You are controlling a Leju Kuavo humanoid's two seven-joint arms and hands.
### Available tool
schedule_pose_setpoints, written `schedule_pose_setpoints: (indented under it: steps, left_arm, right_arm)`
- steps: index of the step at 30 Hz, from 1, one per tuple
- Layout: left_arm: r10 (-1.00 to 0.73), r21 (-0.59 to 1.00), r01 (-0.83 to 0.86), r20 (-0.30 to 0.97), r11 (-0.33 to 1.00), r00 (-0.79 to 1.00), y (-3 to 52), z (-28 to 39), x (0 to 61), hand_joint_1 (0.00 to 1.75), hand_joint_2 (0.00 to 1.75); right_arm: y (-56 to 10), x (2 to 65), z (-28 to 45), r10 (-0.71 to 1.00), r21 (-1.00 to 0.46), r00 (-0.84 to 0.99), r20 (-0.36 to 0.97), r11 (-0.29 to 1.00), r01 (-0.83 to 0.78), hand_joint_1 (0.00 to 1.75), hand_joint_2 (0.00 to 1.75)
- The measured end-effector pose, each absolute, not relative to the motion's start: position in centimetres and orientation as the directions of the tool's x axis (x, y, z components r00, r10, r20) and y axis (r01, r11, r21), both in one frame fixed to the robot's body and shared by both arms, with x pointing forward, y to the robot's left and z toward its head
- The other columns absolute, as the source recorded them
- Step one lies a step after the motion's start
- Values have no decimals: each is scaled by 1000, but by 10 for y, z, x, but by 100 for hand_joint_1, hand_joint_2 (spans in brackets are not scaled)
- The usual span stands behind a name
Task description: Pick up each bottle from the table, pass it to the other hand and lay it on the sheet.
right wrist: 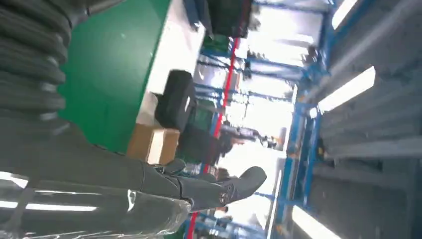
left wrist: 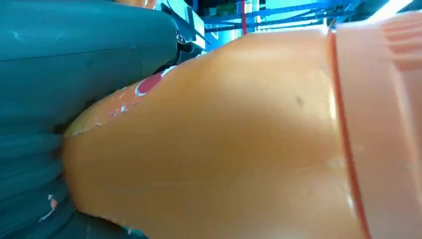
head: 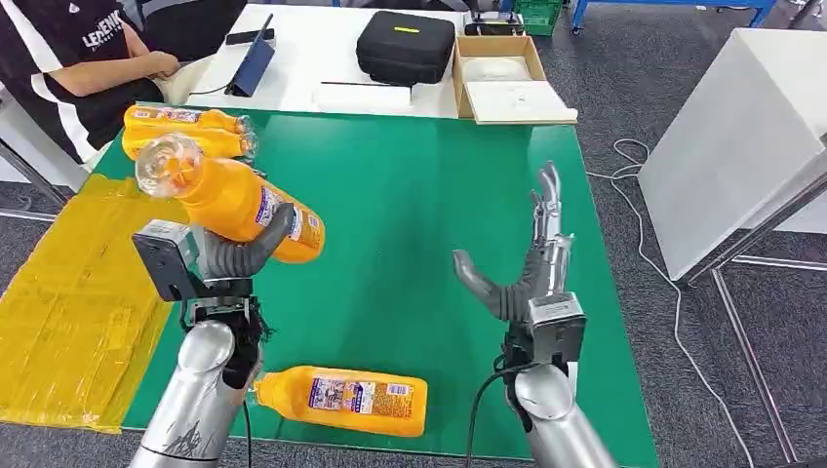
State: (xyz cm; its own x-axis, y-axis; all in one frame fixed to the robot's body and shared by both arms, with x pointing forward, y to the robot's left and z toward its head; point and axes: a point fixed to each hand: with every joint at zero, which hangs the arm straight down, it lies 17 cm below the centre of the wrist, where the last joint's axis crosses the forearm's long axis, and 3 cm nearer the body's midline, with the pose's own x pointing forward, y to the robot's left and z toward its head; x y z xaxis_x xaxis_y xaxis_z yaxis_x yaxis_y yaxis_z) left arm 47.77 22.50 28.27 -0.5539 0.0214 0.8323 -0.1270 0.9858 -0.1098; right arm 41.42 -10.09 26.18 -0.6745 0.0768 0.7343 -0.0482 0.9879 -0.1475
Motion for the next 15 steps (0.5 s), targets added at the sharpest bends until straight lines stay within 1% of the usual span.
schedule_pose_setpoints:
  steps: [5,8,10,11,12,13,14,15]
  left_arm:
    - [-4,-116,-174,822,978,-569,254,283,468,175,175]
    - [-72,-83,-241,816,967,-573,273,284,466,175,175]
    - [-286,71,-418,830,906,-479,306,274,470,175,175]
    - [-480,225,-544,786,808,-389,332,267,473,175,175]
    - [-672,381,-628,669,678,-319,351,265,476,175,175]
    - [-822,512,-672,499,534,-273,358,264,478,175,175]
    - [-924,626,-681,298,379,-240,362,260,483,175,175]
    - [-964,689,-675,170,266,-206,369,253,488,175,175]
  right_arm:
    - [-129,403,260,63,-80,-681,730,997,6,0,175]
    - [-141,399,264,67,-61,-691,719,998,34,0,175]
    - [-150,394,266,82,-54,-702,707,997,61,0,175]
    - [-156,388,265,90,-53,-706,702,996,74,0,175]
    - [-160,382,264,94,-51,-708,700,995,82,0,175]
    - [-165,378,262,101,-51,-706,701,995,91,0,175]
    - [-169,374,260,108,-52,-704,701,994,101,0,175]
    - [-172,373,259,114,-54,-703,702,993,107,0,175]
